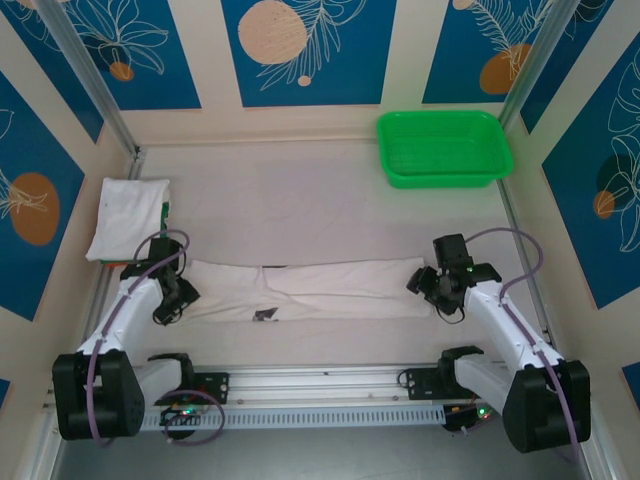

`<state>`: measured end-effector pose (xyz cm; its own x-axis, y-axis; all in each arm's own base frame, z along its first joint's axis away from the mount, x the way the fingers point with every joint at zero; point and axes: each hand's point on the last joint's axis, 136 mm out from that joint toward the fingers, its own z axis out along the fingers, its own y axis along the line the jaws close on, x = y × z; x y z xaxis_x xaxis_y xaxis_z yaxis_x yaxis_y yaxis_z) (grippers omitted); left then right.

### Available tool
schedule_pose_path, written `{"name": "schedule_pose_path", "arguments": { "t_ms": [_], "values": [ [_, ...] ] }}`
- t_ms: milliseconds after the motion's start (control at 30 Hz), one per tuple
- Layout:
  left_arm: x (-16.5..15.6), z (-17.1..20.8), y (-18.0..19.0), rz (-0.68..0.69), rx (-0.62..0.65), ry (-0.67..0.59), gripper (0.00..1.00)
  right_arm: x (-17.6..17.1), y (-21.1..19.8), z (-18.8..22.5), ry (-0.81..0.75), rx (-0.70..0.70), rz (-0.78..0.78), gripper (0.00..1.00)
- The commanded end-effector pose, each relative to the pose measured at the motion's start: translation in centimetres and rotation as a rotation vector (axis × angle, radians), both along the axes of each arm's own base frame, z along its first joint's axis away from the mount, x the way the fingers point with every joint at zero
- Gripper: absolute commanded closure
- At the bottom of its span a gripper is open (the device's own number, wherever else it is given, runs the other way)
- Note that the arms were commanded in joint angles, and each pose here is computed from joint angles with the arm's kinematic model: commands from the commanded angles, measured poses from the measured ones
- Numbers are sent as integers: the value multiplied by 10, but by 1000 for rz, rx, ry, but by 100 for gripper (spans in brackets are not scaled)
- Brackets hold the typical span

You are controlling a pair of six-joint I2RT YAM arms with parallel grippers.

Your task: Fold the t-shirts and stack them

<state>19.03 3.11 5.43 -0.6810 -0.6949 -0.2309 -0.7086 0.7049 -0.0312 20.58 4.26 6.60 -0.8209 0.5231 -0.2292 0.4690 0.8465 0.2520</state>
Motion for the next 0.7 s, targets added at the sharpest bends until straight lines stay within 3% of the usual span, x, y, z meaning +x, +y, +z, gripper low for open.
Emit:
{"name": "schedule_pose_path", "arguments": {
  "t_ms": [0, 67, 167, 400, 533, 667],
  "values": [
    [18, 23, -5, -43, 45, -74, 28, 25, 16, 20, -90, -21, 74, 31],
    [30, 24, -20, -81, 32, -98, 21, 41, 35, 20, -103, -31, 140, 31],
    [42, 10, -42, -75, -47, -111, 20, 62, 65, 13, -68, -36, 209, 32],
    [50, -35, -61, -45, -143, -43, 41, 96, 124, -16, 4, -44, 332, 45],
    [74, -46, -69, -76, -159, -28, 53, 98, 119, -36, 61, -67, 323, 48],
    [110, -49, -83, -144, -163, -32, 57, 89, 98, -47, 106, -58, 268, 48]
  ]
}}
